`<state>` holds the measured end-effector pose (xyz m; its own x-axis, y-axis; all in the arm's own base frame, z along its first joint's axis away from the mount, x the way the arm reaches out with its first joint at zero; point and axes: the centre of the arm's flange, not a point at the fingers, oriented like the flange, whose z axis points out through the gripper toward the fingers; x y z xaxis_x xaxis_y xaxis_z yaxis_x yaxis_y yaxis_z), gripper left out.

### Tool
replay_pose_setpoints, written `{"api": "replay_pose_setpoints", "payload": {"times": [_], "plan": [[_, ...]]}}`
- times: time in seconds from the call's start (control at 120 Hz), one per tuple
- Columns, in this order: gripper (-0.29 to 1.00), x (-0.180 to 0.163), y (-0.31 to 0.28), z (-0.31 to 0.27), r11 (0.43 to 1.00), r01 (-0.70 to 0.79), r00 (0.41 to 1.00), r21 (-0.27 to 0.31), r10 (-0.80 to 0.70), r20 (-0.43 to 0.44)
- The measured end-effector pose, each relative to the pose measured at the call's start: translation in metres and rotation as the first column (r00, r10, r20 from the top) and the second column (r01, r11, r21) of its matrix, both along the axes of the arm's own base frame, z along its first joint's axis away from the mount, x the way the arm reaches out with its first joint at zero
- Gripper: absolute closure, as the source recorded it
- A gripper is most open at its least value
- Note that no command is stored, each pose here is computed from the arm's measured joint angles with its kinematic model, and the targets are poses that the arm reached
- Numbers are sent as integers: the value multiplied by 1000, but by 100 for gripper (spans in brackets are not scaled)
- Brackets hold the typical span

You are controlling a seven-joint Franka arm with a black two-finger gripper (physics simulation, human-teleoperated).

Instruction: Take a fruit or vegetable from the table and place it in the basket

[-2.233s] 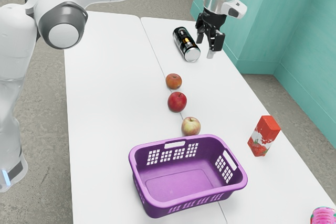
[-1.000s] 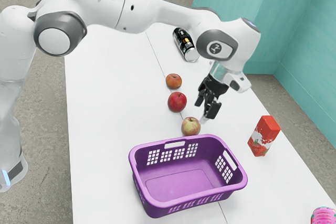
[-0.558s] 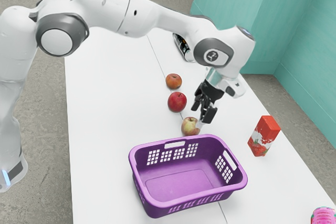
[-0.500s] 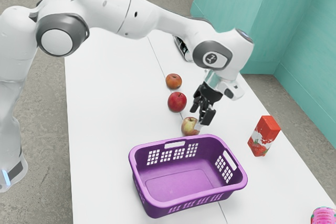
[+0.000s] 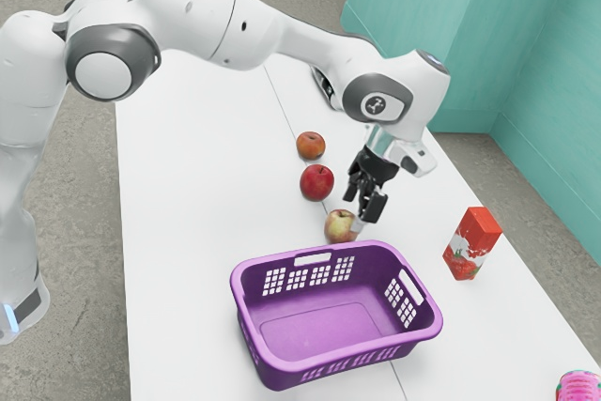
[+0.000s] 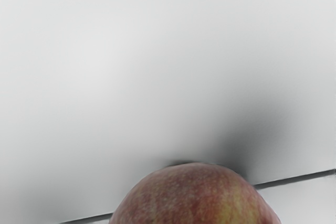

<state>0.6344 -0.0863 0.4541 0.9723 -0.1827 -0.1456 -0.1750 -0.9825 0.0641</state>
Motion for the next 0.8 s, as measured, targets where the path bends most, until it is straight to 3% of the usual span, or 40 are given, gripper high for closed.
{"api": "replay_pose_setpoints", "payload": {"times": [0.8], "plan": [[0,-11,-7,-42,1000,10,998,-18,-11,-60]]}}
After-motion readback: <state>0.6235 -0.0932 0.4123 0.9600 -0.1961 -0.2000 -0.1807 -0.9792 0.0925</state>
